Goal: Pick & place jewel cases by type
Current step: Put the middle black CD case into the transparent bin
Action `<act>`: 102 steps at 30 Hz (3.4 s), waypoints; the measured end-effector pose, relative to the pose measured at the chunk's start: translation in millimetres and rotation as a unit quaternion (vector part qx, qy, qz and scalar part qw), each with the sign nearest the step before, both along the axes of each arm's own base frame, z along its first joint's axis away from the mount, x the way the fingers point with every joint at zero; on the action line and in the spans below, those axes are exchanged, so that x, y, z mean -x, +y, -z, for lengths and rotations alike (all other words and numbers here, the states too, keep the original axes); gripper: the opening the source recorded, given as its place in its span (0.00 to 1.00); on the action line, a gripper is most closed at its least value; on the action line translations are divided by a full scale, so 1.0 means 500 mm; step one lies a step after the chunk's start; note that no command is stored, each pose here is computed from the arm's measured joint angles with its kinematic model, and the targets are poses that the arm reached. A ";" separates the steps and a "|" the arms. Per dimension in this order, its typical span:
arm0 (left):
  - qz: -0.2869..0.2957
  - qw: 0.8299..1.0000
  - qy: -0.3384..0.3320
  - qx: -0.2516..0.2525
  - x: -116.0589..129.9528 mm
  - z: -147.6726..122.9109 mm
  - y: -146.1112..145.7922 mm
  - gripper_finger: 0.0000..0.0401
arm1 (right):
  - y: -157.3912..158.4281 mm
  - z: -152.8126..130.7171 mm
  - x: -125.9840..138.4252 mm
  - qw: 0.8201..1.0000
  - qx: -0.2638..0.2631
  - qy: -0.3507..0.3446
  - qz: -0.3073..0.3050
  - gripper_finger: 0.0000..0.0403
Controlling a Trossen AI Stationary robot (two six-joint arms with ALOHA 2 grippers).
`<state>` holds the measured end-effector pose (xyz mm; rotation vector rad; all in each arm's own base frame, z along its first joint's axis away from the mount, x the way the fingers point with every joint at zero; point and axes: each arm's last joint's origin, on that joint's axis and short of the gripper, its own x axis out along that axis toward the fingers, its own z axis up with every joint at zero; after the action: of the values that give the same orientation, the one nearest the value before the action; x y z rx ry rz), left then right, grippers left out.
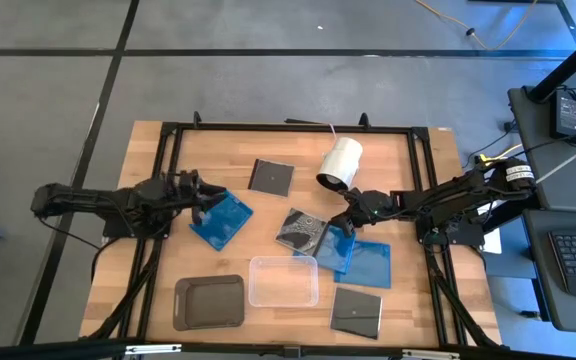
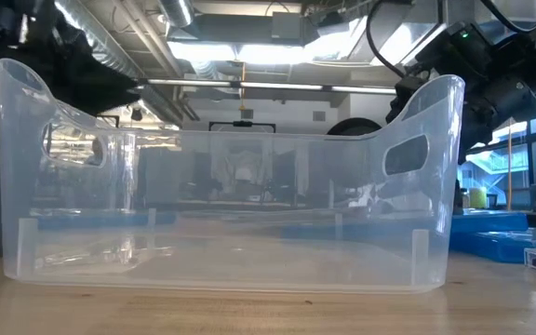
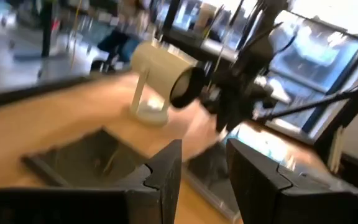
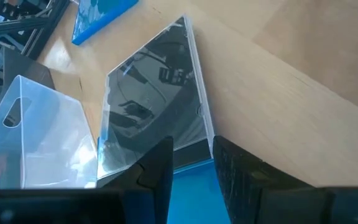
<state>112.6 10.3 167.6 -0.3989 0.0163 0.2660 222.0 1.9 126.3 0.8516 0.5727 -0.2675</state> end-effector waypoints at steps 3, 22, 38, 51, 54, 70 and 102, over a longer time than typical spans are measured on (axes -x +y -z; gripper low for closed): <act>0.000 0.999 0.054 -0.005 -0.022 -0.004 0.001 0.31 | 0.000 0.000 0.000 1.000 0.000 0.000 0.000 0.29; 0.189 0.876 0.396 -0.198 -0.309 -0.008 0.001 0.31 | -0.002 0.000 0.000 0.999 -0.027 0.000 0.040 0.29; 0.307 0.836 0.425 -0.161 -0.385 0.078 -0.037 0.31 | -0.002 0.008 0.006 0.997 -0.041 0.026 0.052 0.29; 0.269 0.866 0.404 -0.118 -0.411 0.109 -0.063 0.31 | -0.002 0.011 0.008 0.995 -0.065 0.033 0.072 0.29; 0.263 0.870 0.401 -0.118 -0.413 0.109 -0.062 0.31 | -0.003 0.011 0.008 0.994 -0.074 0.033 0.079 0.29; 0.260 0.871 0.397 -0.126 -0.414 0.109 -0.062 0.31 | -0.003 0.011 0.008 0.998 -0.023 0.034 0.046 0.38; 0.203 0.893 0.387 -0.107 -0.421 0.107 -0.029 0.31 | -0.019 0.046 -0.015 0.994 -0.100 0.026 0.046 0.69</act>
<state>323.1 -4.2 114.3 -0.0406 0.8440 -0.0054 229.6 -7.7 103.2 1.0698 0.6170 -0.3214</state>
